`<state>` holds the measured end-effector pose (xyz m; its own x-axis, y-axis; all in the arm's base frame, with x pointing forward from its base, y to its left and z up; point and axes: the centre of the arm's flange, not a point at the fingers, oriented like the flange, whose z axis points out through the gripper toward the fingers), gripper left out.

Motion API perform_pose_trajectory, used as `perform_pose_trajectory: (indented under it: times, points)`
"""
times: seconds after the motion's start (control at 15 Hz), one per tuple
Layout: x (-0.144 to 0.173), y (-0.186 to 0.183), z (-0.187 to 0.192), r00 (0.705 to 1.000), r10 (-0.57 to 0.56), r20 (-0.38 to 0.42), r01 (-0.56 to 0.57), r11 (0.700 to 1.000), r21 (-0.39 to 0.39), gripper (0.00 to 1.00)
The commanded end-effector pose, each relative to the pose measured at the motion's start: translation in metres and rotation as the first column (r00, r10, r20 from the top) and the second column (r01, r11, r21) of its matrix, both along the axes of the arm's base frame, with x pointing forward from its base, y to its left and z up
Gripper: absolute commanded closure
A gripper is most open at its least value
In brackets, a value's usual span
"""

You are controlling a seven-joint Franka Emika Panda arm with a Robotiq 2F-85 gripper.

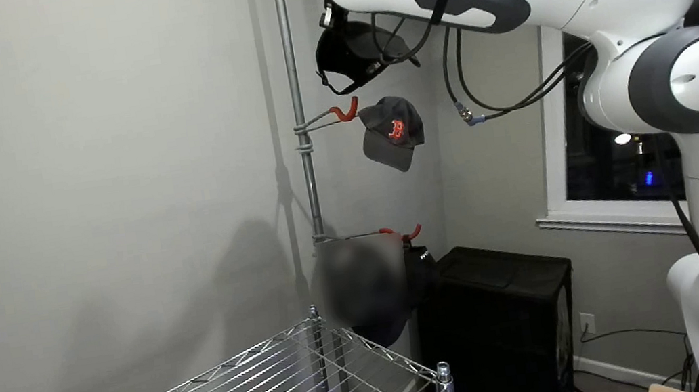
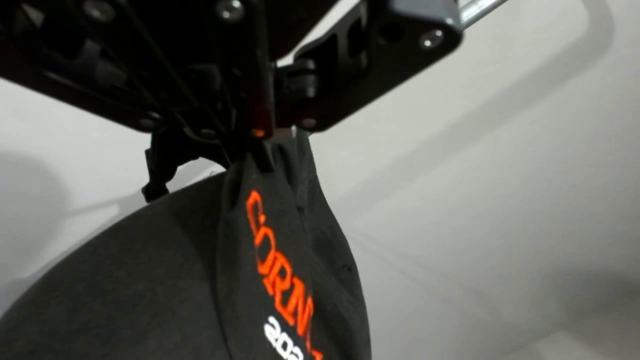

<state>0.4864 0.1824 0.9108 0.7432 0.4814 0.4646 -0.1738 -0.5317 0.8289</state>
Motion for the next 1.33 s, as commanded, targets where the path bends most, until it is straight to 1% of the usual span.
perform_pose_trajectory:
  times: [0.0,0.27,0.67,1.0,1.13,1.27]
  points:
    - [-0.026,-0.028,-0.008,0.998,0.011,-0.058,-0.014,0.999,-0.042,0.98]
    - [-0.032,-0.032,-0.013,0.997,0.011,-0.071,-0.015,0.998,-0.060,0.97]
    - [-0.010,-0.030,-0.020,0.996,0.008,-0.091,-0.013,0.998,-0.058,0.97]
    - [-0.005,-0.023,-0.016,0.997,0.027,-0.070,-0.032,0.997,-0.066,0.97]
    - [0.002,-0.019,-0.021,0.996,0.038,-0.075,-0.043,0.997,-0.069,0.97]
    - [0.009,-0.017,-0.031,0.994,0.041,-0.098,-0.048,0.996,-0.072,0.97]
